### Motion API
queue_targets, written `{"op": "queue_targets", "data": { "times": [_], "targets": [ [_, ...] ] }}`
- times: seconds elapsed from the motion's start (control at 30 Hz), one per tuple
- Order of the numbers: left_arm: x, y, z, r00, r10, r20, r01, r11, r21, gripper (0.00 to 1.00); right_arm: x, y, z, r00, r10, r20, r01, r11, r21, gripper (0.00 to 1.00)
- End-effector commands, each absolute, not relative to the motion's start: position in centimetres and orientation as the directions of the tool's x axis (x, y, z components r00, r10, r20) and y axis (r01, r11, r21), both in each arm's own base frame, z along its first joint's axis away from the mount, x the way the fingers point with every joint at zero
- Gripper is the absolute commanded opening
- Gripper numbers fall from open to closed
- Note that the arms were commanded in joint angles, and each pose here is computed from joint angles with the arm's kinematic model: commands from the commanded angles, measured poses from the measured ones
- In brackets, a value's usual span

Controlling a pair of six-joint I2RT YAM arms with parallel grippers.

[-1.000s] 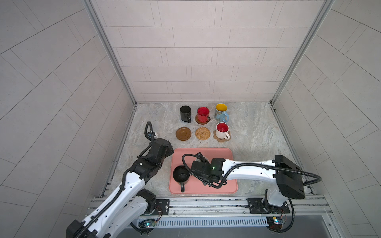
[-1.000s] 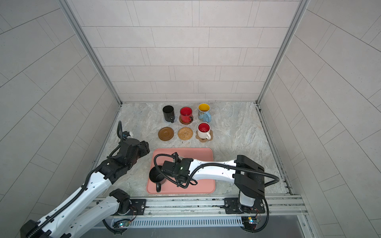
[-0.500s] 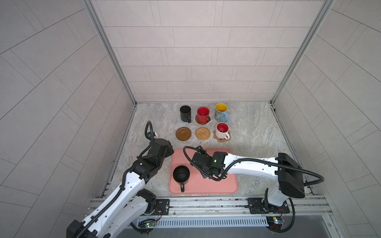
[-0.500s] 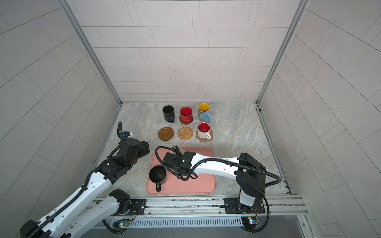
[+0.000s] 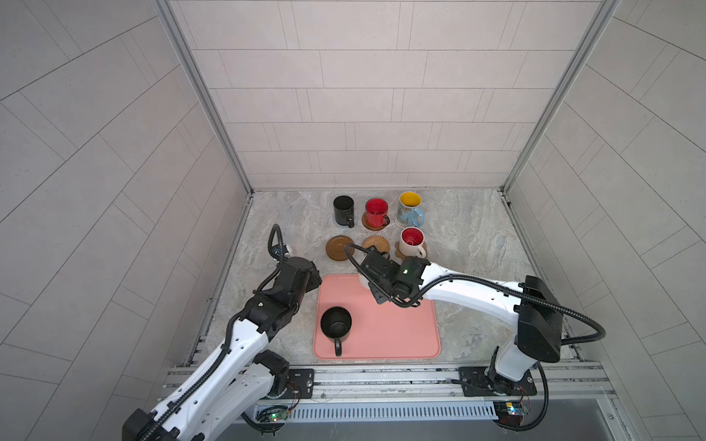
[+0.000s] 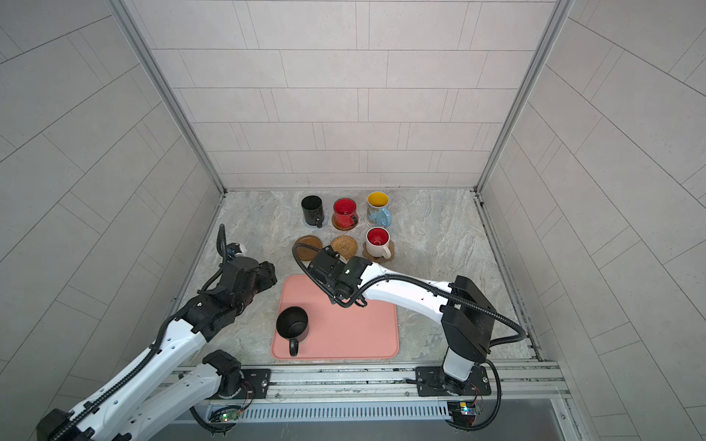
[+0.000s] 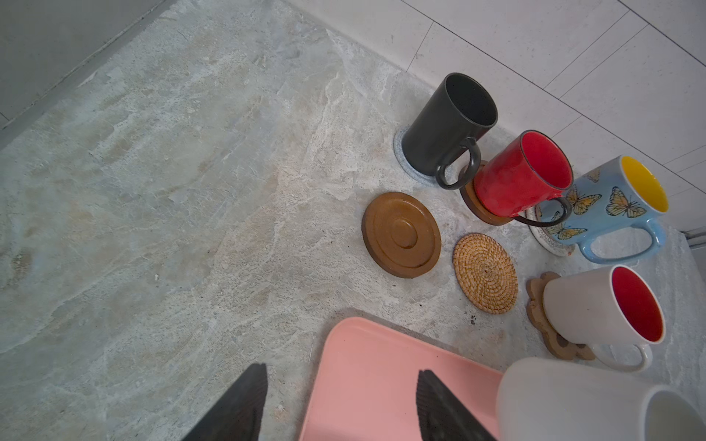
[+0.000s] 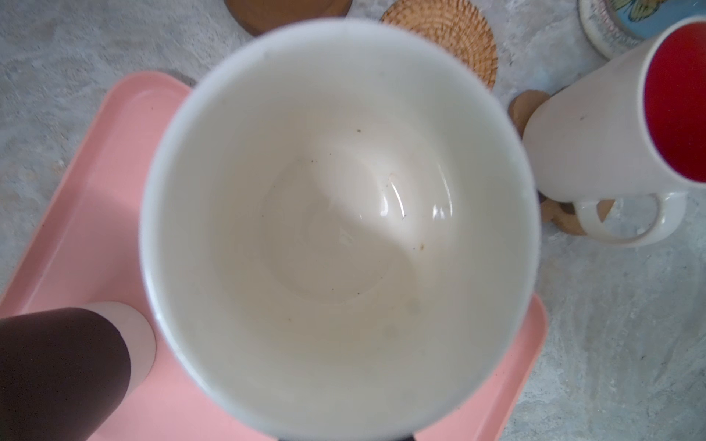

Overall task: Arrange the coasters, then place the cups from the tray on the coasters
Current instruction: 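Lift the white mug off the tray and carry it toward the woven rattan coaster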

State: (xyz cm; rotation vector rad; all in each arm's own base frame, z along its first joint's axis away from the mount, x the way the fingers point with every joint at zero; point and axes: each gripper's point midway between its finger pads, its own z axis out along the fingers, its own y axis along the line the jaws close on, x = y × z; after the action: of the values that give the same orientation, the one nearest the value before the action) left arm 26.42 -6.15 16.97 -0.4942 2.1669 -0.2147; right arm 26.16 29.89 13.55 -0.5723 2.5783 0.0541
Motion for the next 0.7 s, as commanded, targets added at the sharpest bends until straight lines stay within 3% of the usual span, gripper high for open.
{"op": "queue_targets", "data": {
  "times": [0.0, 0.67],
  "targets": [
    [26.3, -5.4, 17.6, -0.514, -0.427, -0.744, -0.295, 0.903, -0.314, 0.69, 28.7, 30.3, 15.4, -0.749, -0.385, -0.539, -0.41, 0.909, -0.079, 0.09],
    [25.5, -4.7, 18.8, -0.483, -0.433, -0.761, -0.291, 0.899, -0.327, 0.69, 36.6, 28.8, 14.8, -0.745, -0.434, -0.507, -0.435, 0.892, -0.125, 0.08]
  ]
}}
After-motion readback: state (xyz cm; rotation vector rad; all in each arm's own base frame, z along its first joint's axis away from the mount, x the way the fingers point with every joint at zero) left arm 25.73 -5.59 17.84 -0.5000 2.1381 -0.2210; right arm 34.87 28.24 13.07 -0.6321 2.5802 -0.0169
